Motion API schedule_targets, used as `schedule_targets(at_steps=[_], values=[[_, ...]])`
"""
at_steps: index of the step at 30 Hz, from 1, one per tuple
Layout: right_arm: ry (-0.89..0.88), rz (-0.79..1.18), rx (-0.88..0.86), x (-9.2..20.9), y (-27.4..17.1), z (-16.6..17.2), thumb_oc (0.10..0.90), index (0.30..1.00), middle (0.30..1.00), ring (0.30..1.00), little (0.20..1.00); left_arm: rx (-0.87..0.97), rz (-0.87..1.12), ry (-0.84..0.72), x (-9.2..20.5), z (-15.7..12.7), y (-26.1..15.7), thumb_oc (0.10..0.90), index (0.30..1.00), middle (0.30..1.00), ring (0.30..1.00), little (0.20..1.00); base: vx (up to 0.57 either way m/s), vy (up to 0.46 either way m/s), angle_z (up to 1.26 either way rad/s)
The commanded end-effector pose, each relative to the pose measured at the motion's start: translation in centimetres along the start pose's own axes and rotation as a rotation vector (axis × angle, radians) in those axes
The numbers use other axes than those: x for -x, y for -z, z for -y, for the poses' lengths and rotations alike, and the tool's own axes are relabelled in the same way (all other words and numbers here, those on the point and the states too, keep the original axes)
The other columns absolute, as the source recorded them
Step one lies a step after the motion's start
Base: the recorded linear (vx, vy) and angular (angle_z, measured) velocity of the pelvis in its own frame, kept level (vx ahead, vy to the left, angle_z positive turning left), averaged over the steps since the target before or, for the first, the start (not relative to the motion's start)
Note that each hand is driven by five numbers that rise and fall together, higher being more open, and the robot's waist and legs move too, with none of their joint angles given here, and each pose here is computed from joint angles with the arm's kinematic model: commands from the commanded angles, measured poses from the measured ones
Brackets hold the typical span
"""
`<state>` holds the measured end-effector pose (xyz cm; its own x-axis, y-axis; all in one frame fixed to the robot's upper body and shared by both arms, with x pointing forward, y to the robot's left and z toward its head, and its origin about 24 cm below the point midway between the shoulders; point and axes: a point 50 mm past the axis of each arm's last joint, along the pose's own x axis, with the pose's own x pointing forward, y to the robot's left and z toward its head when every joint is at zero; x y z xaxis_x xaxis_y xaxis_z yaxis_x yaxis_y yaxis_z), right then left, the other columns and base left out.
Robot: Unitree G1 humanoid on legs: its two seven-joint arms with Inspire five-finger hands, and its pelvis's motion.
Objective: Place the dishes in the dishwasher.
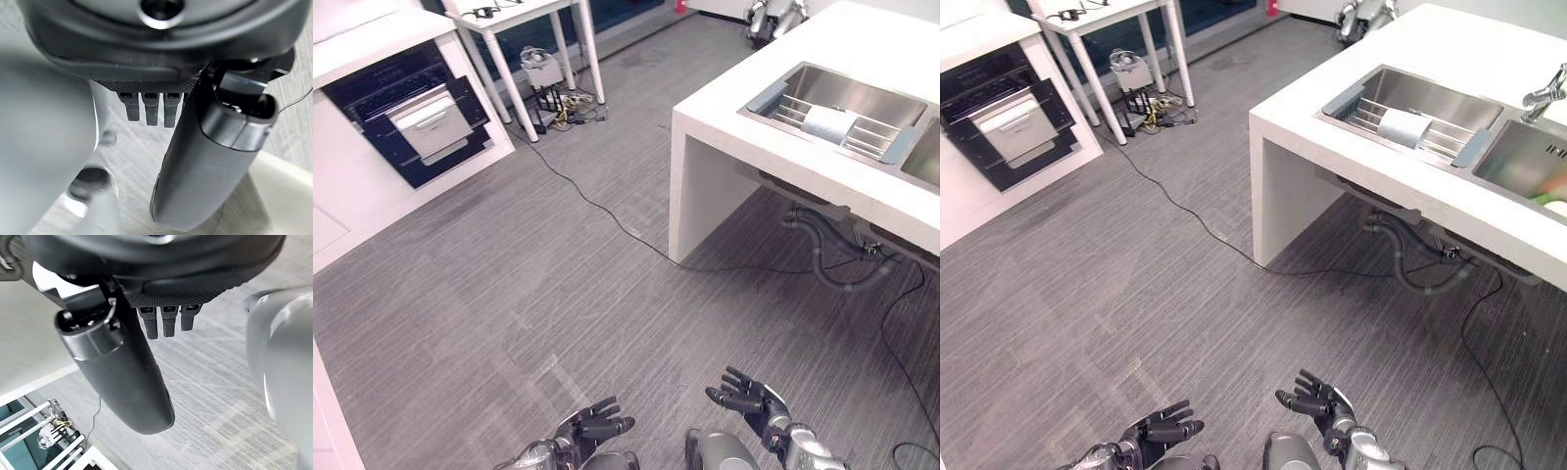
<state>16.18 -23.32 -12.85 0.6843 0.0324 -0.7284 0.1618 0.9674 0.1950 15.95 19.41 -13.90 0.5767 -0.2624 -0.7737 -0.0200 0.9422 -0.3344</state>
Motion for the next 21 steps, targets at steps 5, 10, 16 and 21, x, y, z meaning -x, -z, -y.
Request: schedule_targets(at_steps=[5,10,16,21], values=[[0.021,0.104,-0.002,0.2,-2.7,1.7,0.8,0.9,0.9,0.9,0.9,-0.026,-0.04,0.081,-0.2,1.4,1.6,0.8,0.9,0.9,0.9,0.9,0.2,0.116,-0.02],[0.023,0.104,-0.02,0.3,-2.5,1.7,0.8,0.9,0.9,0.9,0.9,-0.036,-0.061,0.073,0.1,1.0,2.1,0.8,0.9,0.9,0.9,0.9,0.2,0.156,-0.36],[0.024,0.102,-0.042,0.1,-2.0,1.2,0.8,0.9,0.9,0.9,0.9,-0.068,-0.064,0.062,0.2,0.6,1.9,0.8,0.9,0.9,0.9,0.9,0.19,0.195,-0.37],[0.05,0.118,-0.063,0.0,-2.0,0.9,0.8,0.9,0.9,0.9,0.9,-0.083,-0.075,0.035,0.3,0.0,1.4,0.8,0.9,0.9,0.9,0.9,0.22,0.237,-0.27]])
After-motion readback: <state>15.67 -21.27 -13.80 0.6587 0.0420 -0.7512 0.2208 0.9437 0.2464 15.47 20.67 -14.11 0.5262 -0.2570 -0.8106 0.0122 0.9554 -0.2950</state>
